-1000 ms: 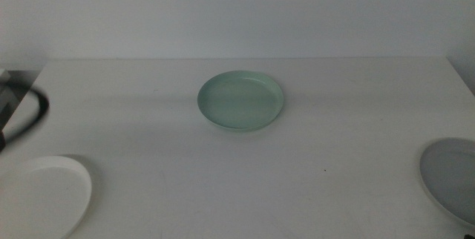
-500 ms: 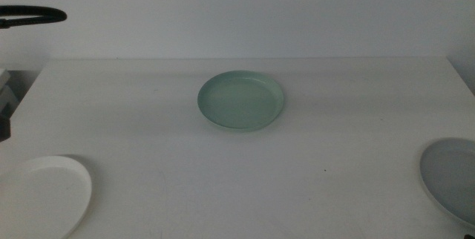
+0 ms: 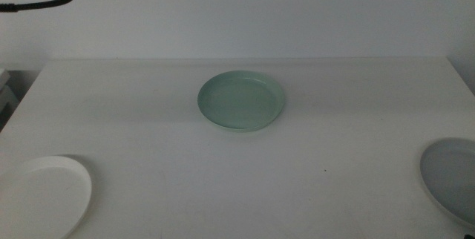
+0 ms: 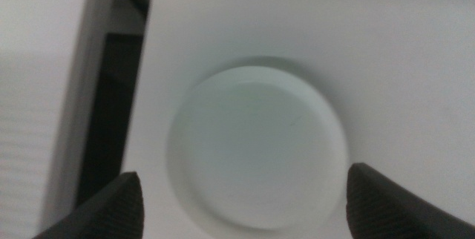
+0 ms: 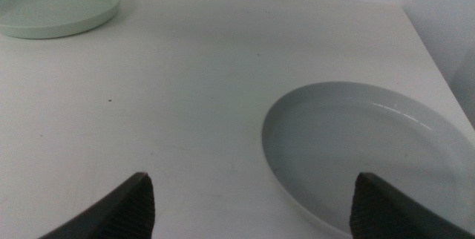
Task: Stack the three bowls on top of each other.
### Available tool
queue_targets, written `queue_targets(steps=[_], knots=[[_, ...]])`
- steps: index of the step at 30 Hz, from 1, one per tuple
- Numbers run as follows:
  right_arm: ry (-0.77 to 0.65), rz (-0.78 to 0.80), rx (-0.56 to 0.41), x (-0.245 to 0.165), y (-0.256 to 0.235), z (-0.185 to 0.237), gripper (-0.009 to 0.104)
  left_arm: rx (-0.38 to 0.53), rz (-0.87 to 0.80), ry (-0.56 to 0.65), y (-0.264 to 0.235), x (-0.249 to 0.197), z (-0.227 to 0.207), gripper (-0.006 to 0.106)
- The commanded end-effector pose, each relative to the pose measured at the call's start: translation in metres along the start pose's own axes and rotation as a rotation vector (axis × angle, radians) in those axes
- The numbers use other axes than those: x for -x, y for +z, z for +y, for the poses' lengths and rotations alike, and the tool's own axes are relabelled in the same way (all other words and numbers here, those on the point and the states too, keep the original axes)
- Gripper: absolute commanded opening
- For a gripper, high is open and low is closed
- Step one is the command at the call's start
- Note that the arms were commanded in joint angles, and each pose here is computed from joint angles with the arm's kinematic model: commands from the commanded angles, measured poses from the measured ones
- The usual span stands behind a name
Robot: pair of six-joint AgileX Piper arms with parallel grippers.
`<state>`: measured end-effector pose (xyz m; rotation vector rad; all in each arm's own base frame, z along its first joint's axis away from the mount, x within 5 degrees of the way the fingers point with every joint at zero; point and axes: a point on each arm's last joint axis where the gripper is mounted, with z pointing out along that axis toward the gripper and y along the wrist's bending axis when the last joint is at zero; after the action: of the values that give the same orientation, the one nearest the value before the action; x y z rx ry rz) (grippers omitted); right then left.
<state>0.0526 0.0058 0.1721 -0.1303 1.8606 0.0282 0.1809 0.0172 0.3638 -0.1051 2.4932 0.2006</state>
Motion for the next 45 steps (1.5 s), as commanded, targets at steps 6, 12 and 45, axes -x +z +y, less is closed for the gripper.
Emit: queue_targets(steps=[6, 12, 45], knots=[[-0.014, -0.09, -0.017, 0.008, -0.003, -0.001, 0.07, 0.036, 0.068, 0.058, 0.02, 0.03, 0.019, 0.09], [-0.014, -0.09, -0.017, 0.008, -0.003, -0.001, 0.07, -0.042, 0.178, 0.088, 0.057, 0.029, 0.047, 0.09], [-0.014, -0.09, -0.017, 0.008, -0.003, -0.001, 0.07, -0.209, 0.546, 0.132, 0.239, -0.011, 0.094, 0.09]])
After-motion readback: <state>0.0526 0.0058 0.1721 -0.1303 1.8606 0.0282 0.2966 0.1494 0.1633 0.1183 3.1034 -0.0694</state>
